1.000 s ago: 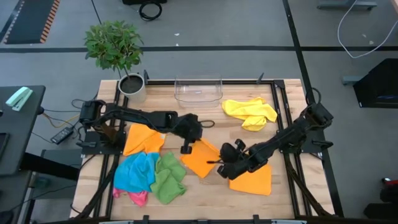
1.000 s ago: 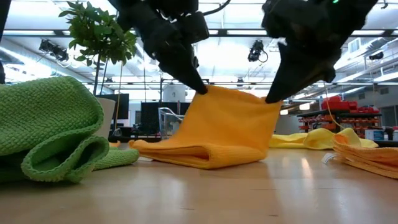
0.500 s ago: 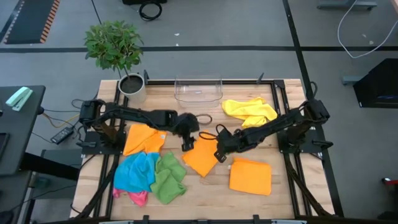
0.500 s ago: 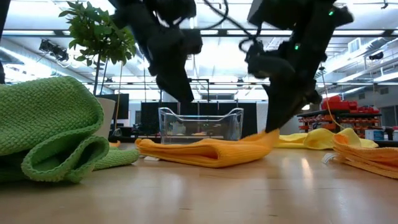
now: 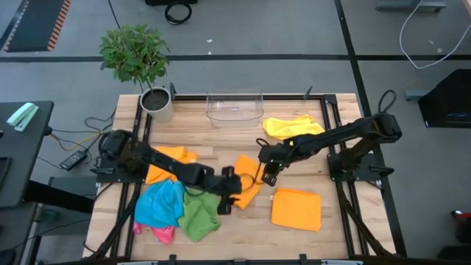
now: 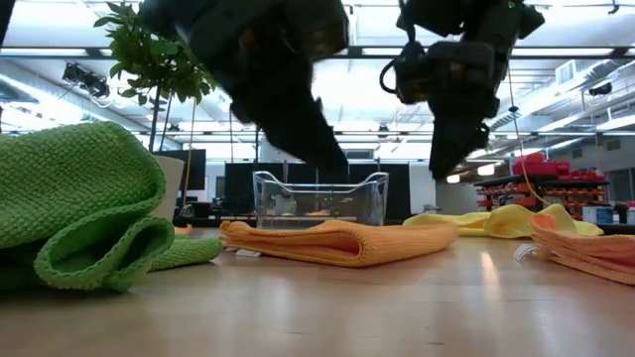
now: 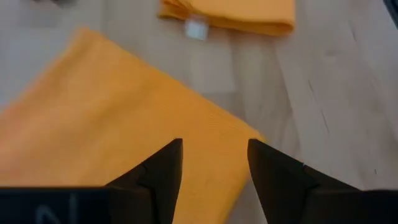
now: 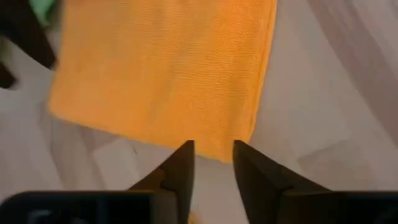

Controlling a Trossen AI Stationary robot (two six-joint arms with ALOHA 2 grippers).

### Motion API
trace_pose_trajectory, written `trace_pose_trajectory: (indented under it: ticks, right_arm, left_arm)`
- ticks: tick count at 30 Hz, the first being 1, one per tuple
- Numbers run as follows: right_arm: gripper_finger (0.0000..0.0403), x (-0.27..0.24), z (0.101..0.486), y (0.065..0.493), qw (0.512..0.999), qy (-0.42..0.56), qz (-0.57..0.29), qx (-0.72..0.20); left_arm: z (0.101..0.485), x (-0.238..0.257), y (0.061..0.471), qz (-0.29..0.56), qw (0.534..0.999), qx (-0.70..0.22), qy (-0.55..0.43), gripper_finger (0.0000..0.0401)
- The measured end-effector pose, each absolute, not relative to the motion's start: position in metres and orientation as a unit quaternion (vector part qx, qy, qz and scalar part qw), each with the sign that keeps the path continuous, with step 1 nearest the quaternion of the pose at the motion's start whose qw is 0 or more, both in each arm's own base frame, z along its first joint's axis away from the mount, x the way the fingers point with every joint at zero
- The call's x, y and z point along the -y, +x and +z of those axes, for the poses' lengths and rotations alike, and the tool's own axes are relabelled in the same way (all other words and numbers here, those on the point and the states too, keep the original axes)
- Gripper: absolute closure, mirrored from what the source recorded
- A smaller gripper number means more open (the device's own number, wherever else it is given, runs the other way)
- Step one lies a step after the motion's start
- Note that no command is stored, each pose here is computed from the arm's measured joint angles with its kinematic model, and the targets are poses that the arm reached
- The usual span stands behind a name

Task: Fold microfiber towels
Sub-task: Fold the middle orange towel on the table, then stack the middle orange towel on the bottom orange towel

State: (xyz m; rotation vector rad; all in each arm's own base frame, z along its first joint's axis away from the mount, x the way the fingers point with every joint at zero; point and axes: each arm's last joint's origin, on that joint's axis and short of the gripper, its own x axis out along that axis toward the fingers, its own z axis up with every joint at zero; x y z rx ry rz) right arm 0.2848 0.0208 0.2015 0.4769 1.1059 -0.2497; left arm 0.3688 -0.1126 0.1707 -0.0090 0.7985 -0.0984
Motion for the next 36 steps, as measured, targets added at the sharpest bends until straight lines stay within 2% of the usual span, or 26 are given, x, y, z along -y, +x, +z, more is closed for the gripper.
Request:
trace_pose_trajectory:
  ticks: [4, 7, 14, 19, 25, 28, 36]
  right_arm:
    - [0.0239, -0.015, 0.215, 0.273, 0.830, 0.169, -0.084, -0.524]
    - [0.0223, -0.017, 0.224, 0.266, 0.842, 0.121, -0.049, -0.524]
    - [0.0221, -0.037, 0.217, 0.261, 0.859, -0.005, 0.047, -0.510]
    - [0.0223, -0.048, 0.199, 0.253, 0.836, -0.157, 0.094, -0.517]
    - [0.0224, -0.058, 0.189, 0.254, 0.831, -0.250, 0.152, -0.473]
    - [0.0224, -0.058, 0.178, 0.254, 0.819, -0.270, 0.173, -0.476]
    - [0.0224, -0.049, 0.147, 0.271, 0.806, -0.282, 0.154, -0.496]
  left_arm:
    - [0.152, 0.132, 0.369, -0.061, 0.918, -0.390, 0.027, 0.0212]
    - [0.144, 0.146, 0.368, -0.075, 0.919, -0.382, 0.065, 0.0212]
    - [0.126, 0.156, 0.369, -0.078, 0.913, -0.386, 0.111, 0.0211]
    - [0.119, 0.151, 0.372, -0.054, 0.910, -0.393, 0.118, 0.0213]
    - [0.113, 0.151, 0.373, -0.057, 0.905, -0.404, 0.116, 0.0216]
    - [0.110, 0.148, 0.373, -0.049, 0.905, -0.412, 0.094, 0.0223]
    - [0.108, 0.146, 0.373, -0.038, 0.905, -0.418, 0.067, 0.0243]
